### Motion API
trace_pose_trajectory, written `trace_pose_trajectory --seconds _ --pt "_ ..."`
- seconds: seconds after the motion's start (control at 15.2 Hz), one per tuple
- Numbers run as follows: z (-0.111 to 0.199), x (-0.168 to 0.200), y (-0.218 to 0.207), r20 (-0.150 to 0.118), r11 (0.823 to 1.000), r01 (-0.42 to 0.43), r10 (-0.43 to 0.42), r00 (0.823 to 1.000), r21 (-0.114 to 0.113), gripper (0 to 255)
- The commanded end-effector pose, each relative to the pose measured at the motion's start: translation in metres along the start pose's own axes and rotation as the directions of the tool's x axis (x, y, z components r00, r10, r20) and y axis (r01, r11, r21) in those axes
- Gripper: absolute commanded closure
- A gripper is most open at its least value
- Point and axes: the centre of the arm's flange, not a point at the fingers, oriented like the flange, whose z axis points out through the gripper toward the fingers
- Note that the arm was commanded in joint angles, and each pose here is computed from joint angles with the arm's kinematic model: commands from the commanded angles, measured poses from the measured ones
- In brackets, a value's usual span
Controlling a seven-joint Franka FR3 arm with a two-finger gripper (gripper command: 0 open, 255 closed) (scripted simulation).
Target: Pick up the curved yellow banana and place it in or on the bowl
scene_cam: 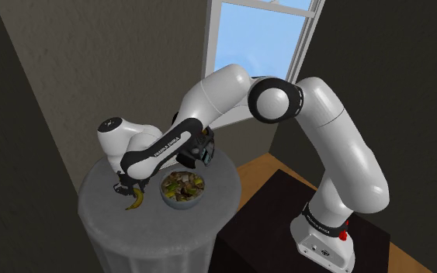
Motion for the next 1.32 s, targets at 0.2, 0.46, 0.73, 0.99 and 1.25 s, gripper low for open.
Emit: trace_pose_trajectory --seconds 0.2,0.46,0.73,0.99,1.25 --pt "-0.020 0.000 0.003 0.001 1.000 0.000 0.000 1.000 -0.001 255" --pt "-0.041 0.001 0.006 0.001 1.000 0.000 0.000 1.000 -0.001 255" --pt "-0.062 0.001 0.009 0.001 1.000 0.000 0.000 1.000 -0.001 255" --pt "-0.083 0.002 0.012 0.001 1.000 0.000 0.000 1.000 -0.001 255" --pt "-0.104 0.002 0.015 0.001 1.000 0.000 0.000 1.000 -0.001 255"
